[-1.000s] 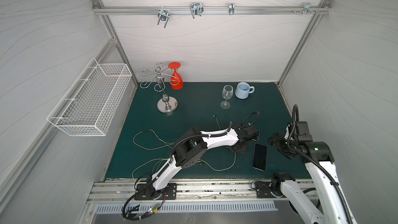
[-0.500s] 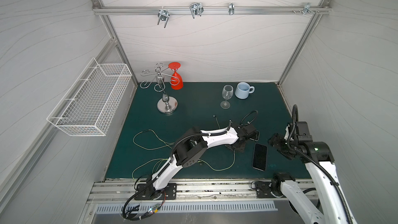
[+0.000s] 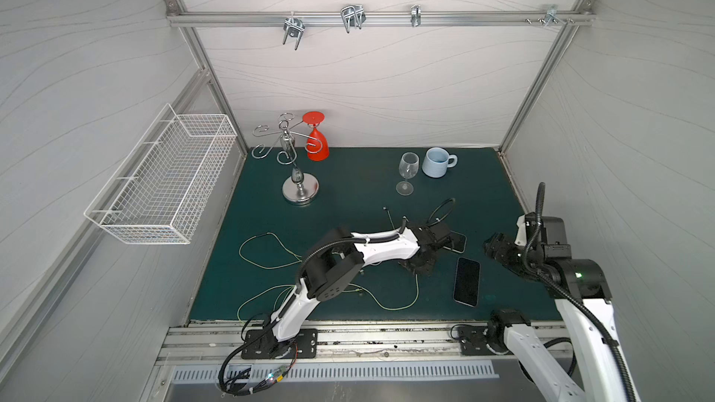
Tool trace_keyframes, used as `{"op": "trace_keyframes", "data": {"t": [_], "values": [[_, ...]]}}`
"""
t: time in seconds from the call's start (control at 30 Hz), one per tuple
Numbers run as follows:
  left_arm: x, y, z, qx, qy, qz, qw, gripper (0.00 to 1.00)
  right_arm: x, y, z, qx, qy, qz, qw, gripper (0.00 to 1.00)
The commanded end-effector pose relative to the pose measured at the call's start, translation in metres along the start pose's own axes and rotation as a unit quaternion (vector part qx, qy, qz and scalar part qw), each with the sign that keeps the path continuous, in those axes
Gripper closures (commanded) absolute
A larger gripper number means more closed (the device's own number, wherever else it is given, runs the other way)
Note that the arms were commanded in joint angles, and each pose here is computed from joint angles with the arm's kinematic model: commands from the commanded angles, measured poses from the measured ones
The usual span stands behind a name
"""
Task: Plug wired earphones into phones
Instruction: Pick up the wired earphone from the center of the board.
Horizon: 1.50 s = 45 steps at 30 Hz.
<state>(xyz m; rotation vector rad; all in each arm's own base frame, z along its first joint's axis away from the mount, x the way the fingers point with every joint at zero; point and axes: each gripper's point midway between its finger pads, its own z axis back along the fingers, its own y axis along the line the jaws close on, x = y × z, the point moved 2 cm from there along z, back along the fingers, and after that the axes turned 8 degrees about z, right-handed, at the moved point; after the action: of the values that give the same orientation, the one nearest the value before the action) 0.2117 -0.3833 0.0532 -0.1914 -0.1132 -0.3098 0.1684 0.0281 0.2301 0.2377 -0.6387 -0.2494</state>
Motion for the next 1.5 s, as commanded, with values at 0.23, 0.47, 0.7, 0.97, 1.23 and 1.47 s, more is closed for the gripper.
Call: {"op": "trace_keyframes", "data": {"t": [0.23, 0.47, 0.7, 0.97, 1.23, 1.47], "values": [[0.016, 0.015, 0.144, -0.172, -0.129, -0.061, 0.975, 1.00, 0.032, 0.069, 0.013, 0.205, -0.124, 0.183, 0.954, 0.27], [-0.019, 0.029, 0.211, -0.279, -0.156, -0.112, 0.941, 1.00, 0.018, 0.114, 0.029, 0.307, -0.234, 0.438, 0.812, 0.25], [-0.058, 0.028, 0.253, -0.355, -0.140, -0.156, 0.911, 1.00, -0.027, 0.159, 0.053, 0.439, -0.232, 0.632, 0.595, 0.28], [-0.068, 0.028, 0.274, -0.364, -0.151, -0.182, 0.901, 1.00, -0.040, 0.196, 0.067, 0.475, -0.269, 0.720, 0.429, 0.45], [-0.068, 0.023, 0.286, -0.373, -0.147, -0.198, 0.894, 1.00, -0.048, 0.219, 0.066, 0.484, -0.292, 0.745, 0.354, 0.46], [-0.071, 0.019, 0.294, -0.387, -0.134, -0.201, 0.890, 1.00, -0.048, 0.236, 0.059, 0.486, -0.299, 0.751, 0.332, 0.46]]}}
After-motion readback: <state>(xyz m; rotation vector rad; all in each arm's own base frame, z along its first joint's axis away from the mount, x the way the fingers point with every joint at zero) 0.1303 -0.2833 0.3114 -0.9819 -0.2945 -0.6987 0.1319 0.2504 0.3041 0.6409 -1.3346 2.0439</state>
